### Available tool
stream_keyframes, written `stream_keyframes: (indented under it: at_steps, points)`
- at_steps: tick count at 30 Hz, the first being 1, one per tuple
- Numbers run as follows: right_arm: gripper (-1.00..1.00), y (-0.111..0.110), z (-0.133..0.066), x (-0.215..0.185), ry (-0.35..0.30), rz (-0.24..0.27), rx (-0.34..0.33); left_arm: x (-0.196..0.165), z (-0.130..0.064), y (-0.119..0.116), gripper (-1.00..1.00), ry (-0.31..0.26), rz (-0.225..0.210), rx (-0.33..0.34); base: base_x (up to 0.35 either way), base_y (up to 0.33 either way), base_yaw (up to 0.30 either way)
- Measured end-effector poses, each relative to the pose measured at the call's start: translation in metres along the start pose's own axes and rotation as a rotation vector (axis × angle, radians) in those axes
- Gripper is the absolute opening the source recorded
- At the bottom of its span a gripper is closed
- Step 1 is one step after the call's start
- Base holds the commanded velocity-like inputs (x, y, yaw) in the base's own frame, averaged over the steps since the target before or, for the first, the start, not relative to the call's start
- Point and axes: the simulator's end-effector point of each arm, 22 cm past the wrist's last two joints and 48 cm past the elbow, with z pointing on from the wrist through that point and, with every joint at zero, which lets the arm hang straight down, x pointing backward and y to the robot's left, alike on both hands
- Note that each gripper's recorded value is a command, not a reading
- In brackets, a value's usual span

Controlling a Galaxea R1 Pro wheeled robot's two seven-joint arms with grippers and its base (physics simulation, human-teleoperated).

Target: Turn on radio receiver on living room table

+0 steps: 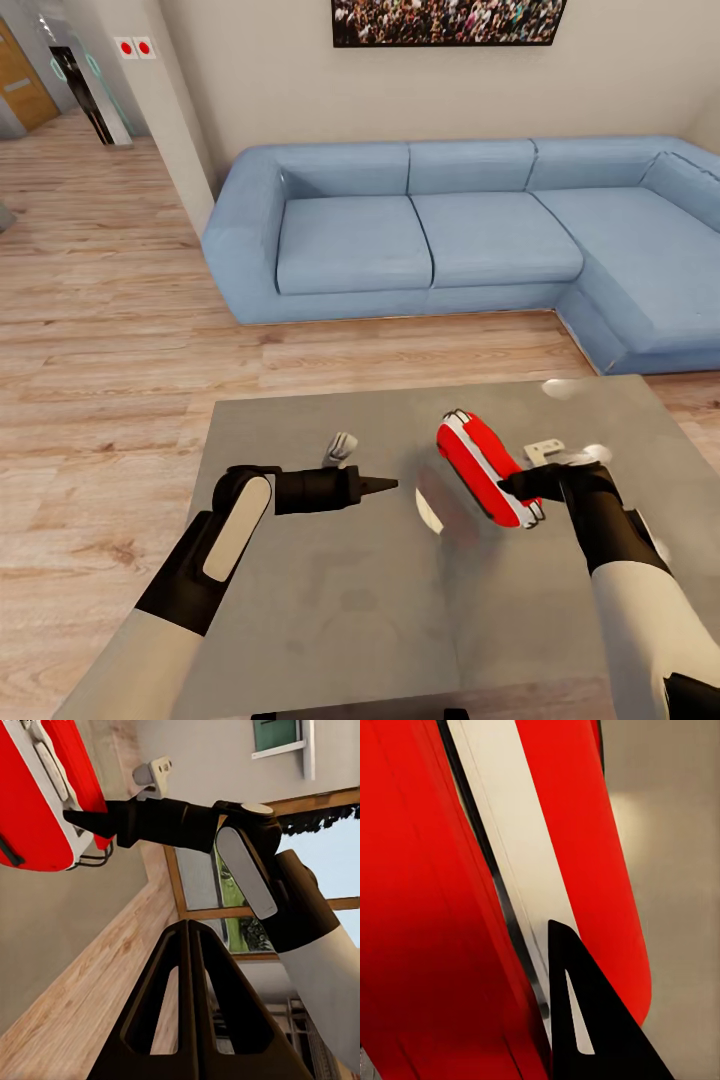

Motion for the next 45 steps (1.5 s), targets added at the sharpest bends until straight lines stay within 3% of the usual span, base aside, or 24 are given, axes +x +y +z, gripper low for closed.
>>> stream_keyframes:
  at_steps: [11, 45]
  points:
    - [-1.0, 0.011, 0.02, 0.035, 0.034, 0.036, -0.055, 0.0, 0.0, 0.0, -1.0, 0.0, 0.0, 0.0, 0.0, 0.0, 0.0]
    - [-1.0, 0.011, 0.021, 0.034, 0.015, 0.035, -0.059, 0.0, 0.0, 0.0, -1.0, 0.0, 0.0, 0.0, 0.0, 0.0, 0.0]
